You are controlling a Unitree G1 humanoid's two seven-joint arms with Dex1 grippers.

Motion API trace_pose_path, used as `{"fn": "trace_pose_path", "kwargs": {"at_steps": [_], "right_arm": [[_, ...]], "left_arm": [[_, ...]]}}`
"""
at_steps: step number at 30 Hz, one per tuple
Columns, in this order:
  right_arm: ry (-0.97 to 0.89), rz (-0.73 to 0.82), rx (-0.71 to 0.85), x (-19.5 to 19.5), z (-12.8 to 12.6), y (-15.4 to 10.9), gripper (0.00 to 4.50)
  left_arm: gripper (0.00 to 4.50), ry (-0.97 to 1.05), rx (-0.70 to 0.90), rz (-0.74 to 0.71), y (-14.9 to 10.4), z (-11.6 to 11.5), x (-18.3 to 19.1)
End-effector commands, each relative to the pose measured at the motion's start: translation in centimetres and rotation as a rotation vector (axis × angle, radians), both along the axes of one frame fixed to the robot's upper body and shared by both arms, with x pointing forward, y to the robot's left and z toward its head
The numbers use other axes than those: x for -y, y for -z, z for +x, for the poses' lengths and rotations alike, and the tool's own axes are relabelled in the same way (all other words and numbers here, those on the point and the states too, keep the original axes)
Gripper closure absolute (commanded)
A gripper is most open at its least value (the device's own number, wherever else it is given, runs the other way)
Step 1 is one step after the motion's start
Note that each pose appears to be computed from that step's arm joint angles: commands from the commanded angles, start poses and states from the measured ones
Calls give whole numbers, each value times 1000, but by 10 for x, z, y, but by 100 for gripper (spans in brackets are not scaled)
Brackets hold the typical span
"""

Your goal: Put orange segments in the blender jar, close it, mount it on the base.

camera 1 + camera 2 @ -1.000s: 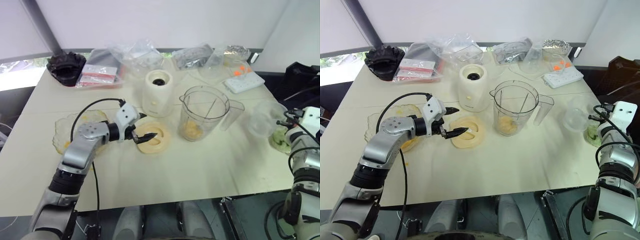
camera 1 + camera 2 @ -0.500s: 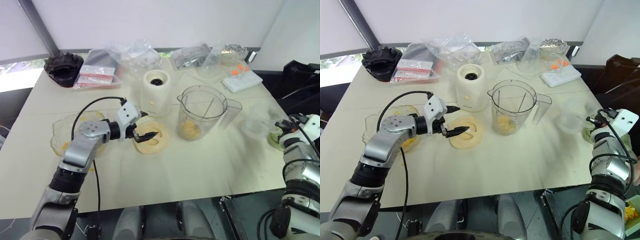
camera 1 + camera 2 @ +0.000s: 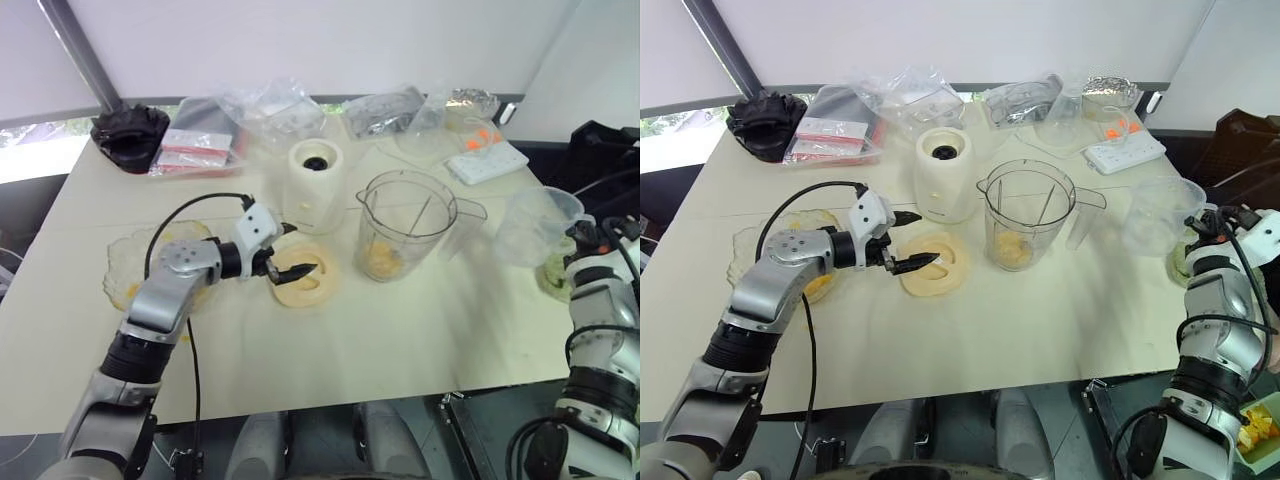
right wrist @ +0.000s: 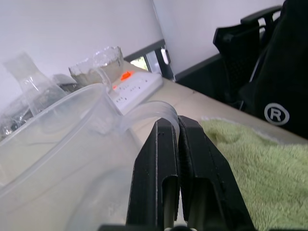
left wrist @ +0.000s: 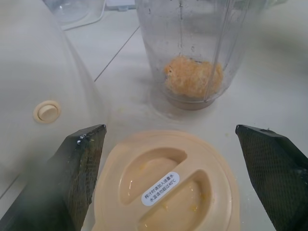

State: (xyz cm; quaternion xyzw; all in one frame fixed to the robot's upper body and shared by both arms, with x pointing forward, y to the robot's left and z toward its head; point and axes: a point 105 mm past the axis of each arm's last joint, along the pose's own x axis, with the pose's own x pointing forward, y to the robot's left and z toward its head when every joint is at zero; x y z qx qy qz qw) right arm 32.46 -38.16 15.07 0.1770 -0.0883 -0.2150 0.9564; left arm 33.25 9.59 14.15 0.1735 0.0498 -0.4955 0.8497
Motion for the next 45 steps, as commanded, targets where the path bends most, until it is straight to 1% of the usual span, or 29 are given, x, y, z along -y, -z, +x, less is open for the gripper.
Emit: {"fn": "trace_pose_path", "kwargs": {"at_steps": [1, 2, 6, 9, 13, 19, 22, 26, 30, 35, 45], "right_arm": [[0, -61, 127, -1, -9, -46, 447], [-20, -97, 147, -6, -10, -61, 447], [-99, -224, 184, -26, -15, -105, 447], [-148, -294, 202, -40, -18, -129, 447], [-204, -398, 217, -58, -24, -157, 447], [-264, -591, 190, -81, -33, -183, 447], [-279, -681, 169, -89, -37, -191, 447], [-297, -748, 162, -100, -41, -197, 447], [-304, -832, 145, -111, -42, -198, 447], [-316, -876, 139, -122, -39, -195, 447], [-344, -1026, 115, -142, -33, -188, 447]], "left_arm": [[0, 26, 49, -9, -12, -1, 5], [0, 27, 49, -9, -12, -1, 4], [0, 31, 49, -9, -12, -1, 4], [0, 38, 52, -12, -13, 0, 5], [0, 49, 55, -27, -15, 1, 7], [0, 94, 51, -121, -27, 0, 12], [0, 109, 64, -168, -36, 0, 14], [0, 138, 61, -222, -46, -2, 18], [0, 142, 61, -224, -47, -1, 18], [0, 145, 66, -223, -47, 1, 21], [0, 141, 76, -215, -48, 2, 22]]}}
